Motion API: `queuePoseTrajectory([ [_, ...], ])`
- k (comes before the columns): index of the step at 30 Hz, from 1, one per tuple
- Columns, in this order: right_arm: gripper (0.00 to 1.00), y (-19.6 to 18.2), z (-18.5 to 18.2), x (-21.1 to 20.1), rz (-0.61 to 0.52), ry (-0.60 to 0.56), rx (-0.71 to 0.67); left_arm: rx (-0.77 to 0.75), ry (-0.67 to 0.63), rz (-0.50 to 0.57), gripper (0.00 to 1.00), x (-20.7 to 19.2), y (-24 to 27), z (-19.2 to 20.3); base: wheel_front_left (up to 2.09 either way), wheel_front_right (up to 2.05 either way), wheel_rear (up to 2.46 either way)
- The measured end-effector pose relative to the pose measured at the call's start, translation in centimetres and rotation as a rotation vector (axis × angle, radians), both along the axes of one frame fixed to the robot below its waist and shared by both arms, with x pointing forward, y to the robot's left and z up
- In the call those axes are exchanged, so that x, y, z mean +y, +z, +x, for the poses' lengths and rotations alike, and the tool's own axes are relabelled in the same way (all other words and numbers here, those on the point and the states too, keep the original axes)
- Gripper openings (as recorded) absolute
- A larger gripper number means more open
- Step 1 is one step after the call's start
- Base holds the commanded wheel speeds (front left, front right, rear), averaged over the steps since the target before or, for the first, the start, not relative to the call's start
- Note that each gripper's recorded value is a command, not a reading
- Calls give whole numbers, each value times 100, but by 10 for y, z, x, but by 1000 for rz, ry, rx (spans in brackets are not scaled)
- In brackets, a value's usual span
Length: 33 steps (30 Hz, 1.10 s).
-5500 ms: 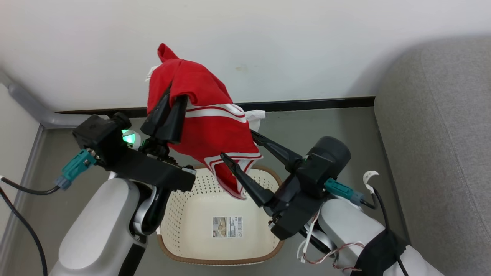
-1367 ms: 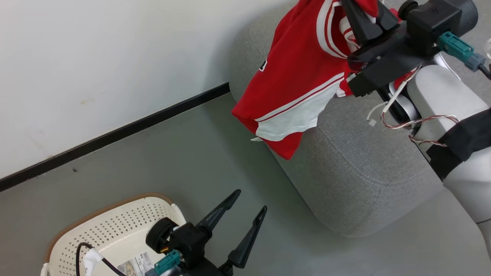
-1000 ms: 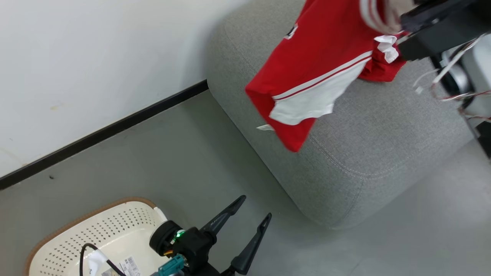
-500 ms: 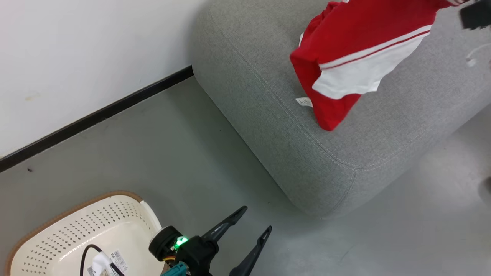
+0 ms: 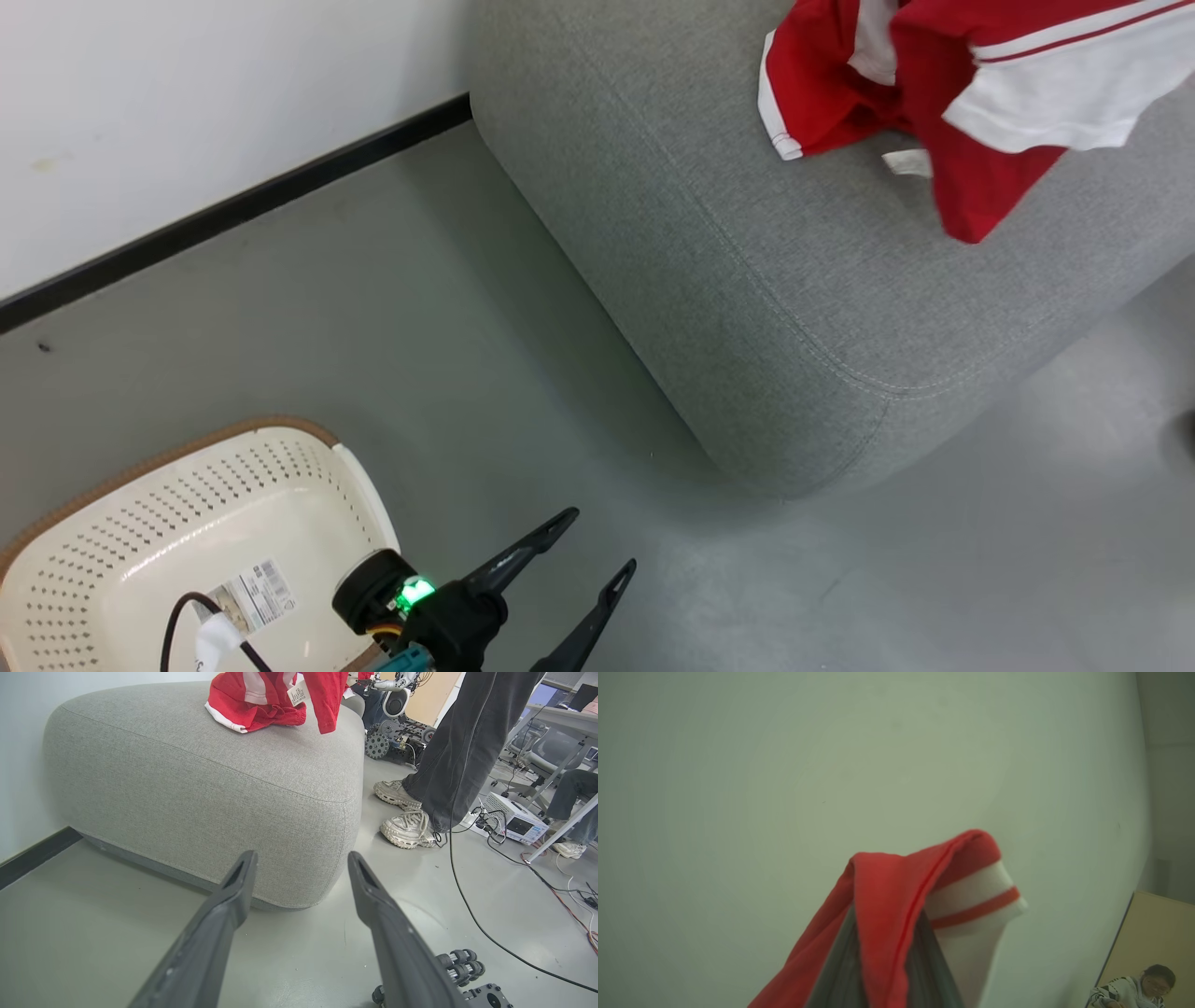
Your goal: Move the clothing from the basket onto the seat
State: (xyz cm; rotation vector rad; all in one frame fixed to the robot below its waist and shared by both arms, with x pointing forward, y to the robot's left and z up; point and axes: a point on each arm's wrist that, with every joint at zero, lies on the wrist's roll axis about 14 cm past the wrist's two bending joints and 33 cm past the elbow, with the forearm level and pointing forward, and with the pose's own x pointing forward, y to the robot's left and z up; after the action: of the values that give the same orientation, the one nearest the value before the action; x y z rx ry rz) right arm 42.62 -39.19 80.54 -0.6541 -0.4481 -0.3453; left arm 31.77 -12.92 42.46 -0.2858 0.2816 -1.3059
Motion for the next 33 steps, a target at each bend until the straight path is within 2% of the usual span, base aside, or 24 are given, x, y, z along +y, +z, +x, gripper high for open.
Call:
queuePoseTrajectory([
  [9, 0, 0, 17, -20, 21, -70, 11, 42, 6, 38, 100, 19, -28, 11, 0, 0, 0],
  [19, 0, -42, 36, -62, 145, -192, 89, 70, 34, 98, 100, 47, -64, 32, 0, 0, 0],
  [22, 0, -69, 27, -103, 257, -326, 128, 99, 57, 116, 100, 56, -79, 39, 0, 0, 0],
  [25, 0, -101, 25, -123, 354, -399, 160, 122, 86, 122, 100, 64, -88, 46, 0, 0, 0],
  [28, 0, -133, 36, -123, 403, -421, 202, 126, 101, 150, 100, 76, -100, 54, 0, 0, 0],
  [33, 0, -166, 56, -116, 442, -429, 219, 153, 126, 176, 100, 90, -117, 59, 0, 0, 0],
])
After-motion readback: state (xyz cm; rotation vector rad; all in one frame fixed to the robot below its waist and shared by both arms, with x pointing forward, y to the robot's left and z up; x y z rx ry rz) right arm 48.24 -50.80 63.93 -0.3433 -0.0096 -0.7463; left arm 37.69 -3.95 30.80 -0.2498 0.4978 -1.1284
